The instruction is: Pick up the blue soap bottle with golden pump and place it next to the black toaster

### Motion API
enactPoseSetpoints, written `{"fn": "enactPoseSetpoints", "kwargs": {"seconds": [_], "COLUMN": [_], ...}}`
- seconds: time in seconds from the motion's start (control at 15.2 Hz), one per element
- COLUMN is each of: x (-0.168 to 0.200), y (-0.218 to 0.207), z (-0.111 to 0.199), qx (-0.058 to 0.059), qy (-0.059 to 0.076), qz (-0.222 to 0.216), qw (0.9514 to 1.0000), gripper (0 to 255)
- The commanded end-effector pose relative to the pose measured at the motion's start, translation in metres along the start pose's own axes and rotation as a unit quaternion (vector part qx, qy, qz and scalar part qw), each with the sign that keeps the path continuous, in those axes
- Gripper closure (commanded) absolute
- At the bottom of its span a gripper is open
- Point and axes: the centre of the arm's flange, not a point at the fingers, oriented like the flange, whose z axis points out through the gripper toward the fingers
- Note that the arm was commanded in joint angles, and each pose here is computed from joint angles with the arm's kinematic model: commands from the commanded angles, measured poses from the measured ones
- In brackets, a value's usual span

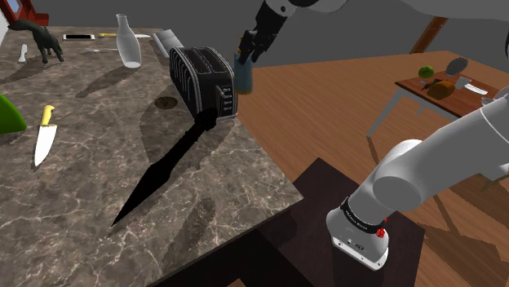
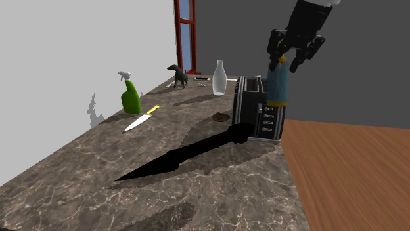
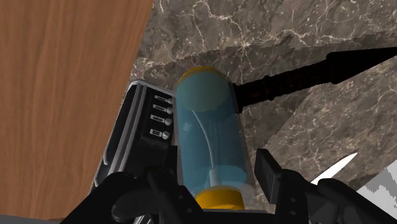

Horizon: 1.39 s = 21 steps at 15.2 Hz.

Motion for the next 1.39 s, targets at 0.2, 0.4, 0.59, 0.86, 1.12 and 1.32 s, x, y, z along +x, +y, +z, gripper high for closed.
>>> {"fn": "enactPoseSetpoints", "kwargs": {"seconds": [0.2,0.4,0.59,0.86,1.12,1.32], "x": [-0.009,-0.014,-0.019,-0.026,-0.033,-0.038], "y": [0.003,0.005,0.007,0.009,0.011,0.013], "z": [0.026,0.040,0.055,0.075,0.095,0.110], "qx": [0.000,0.000,0.000,0.000,0.000,0.000], "qy": [0.000,0.000,0.000,0.000,0.000,0.000], "qz": [0.000,0.000,0.000,0.000,0.000,0.000], "qw": [1.0000,1.0000,1.0000,1.0000,1.0000,1.0000], "gripper": [255,255,255,255,255,255]}}
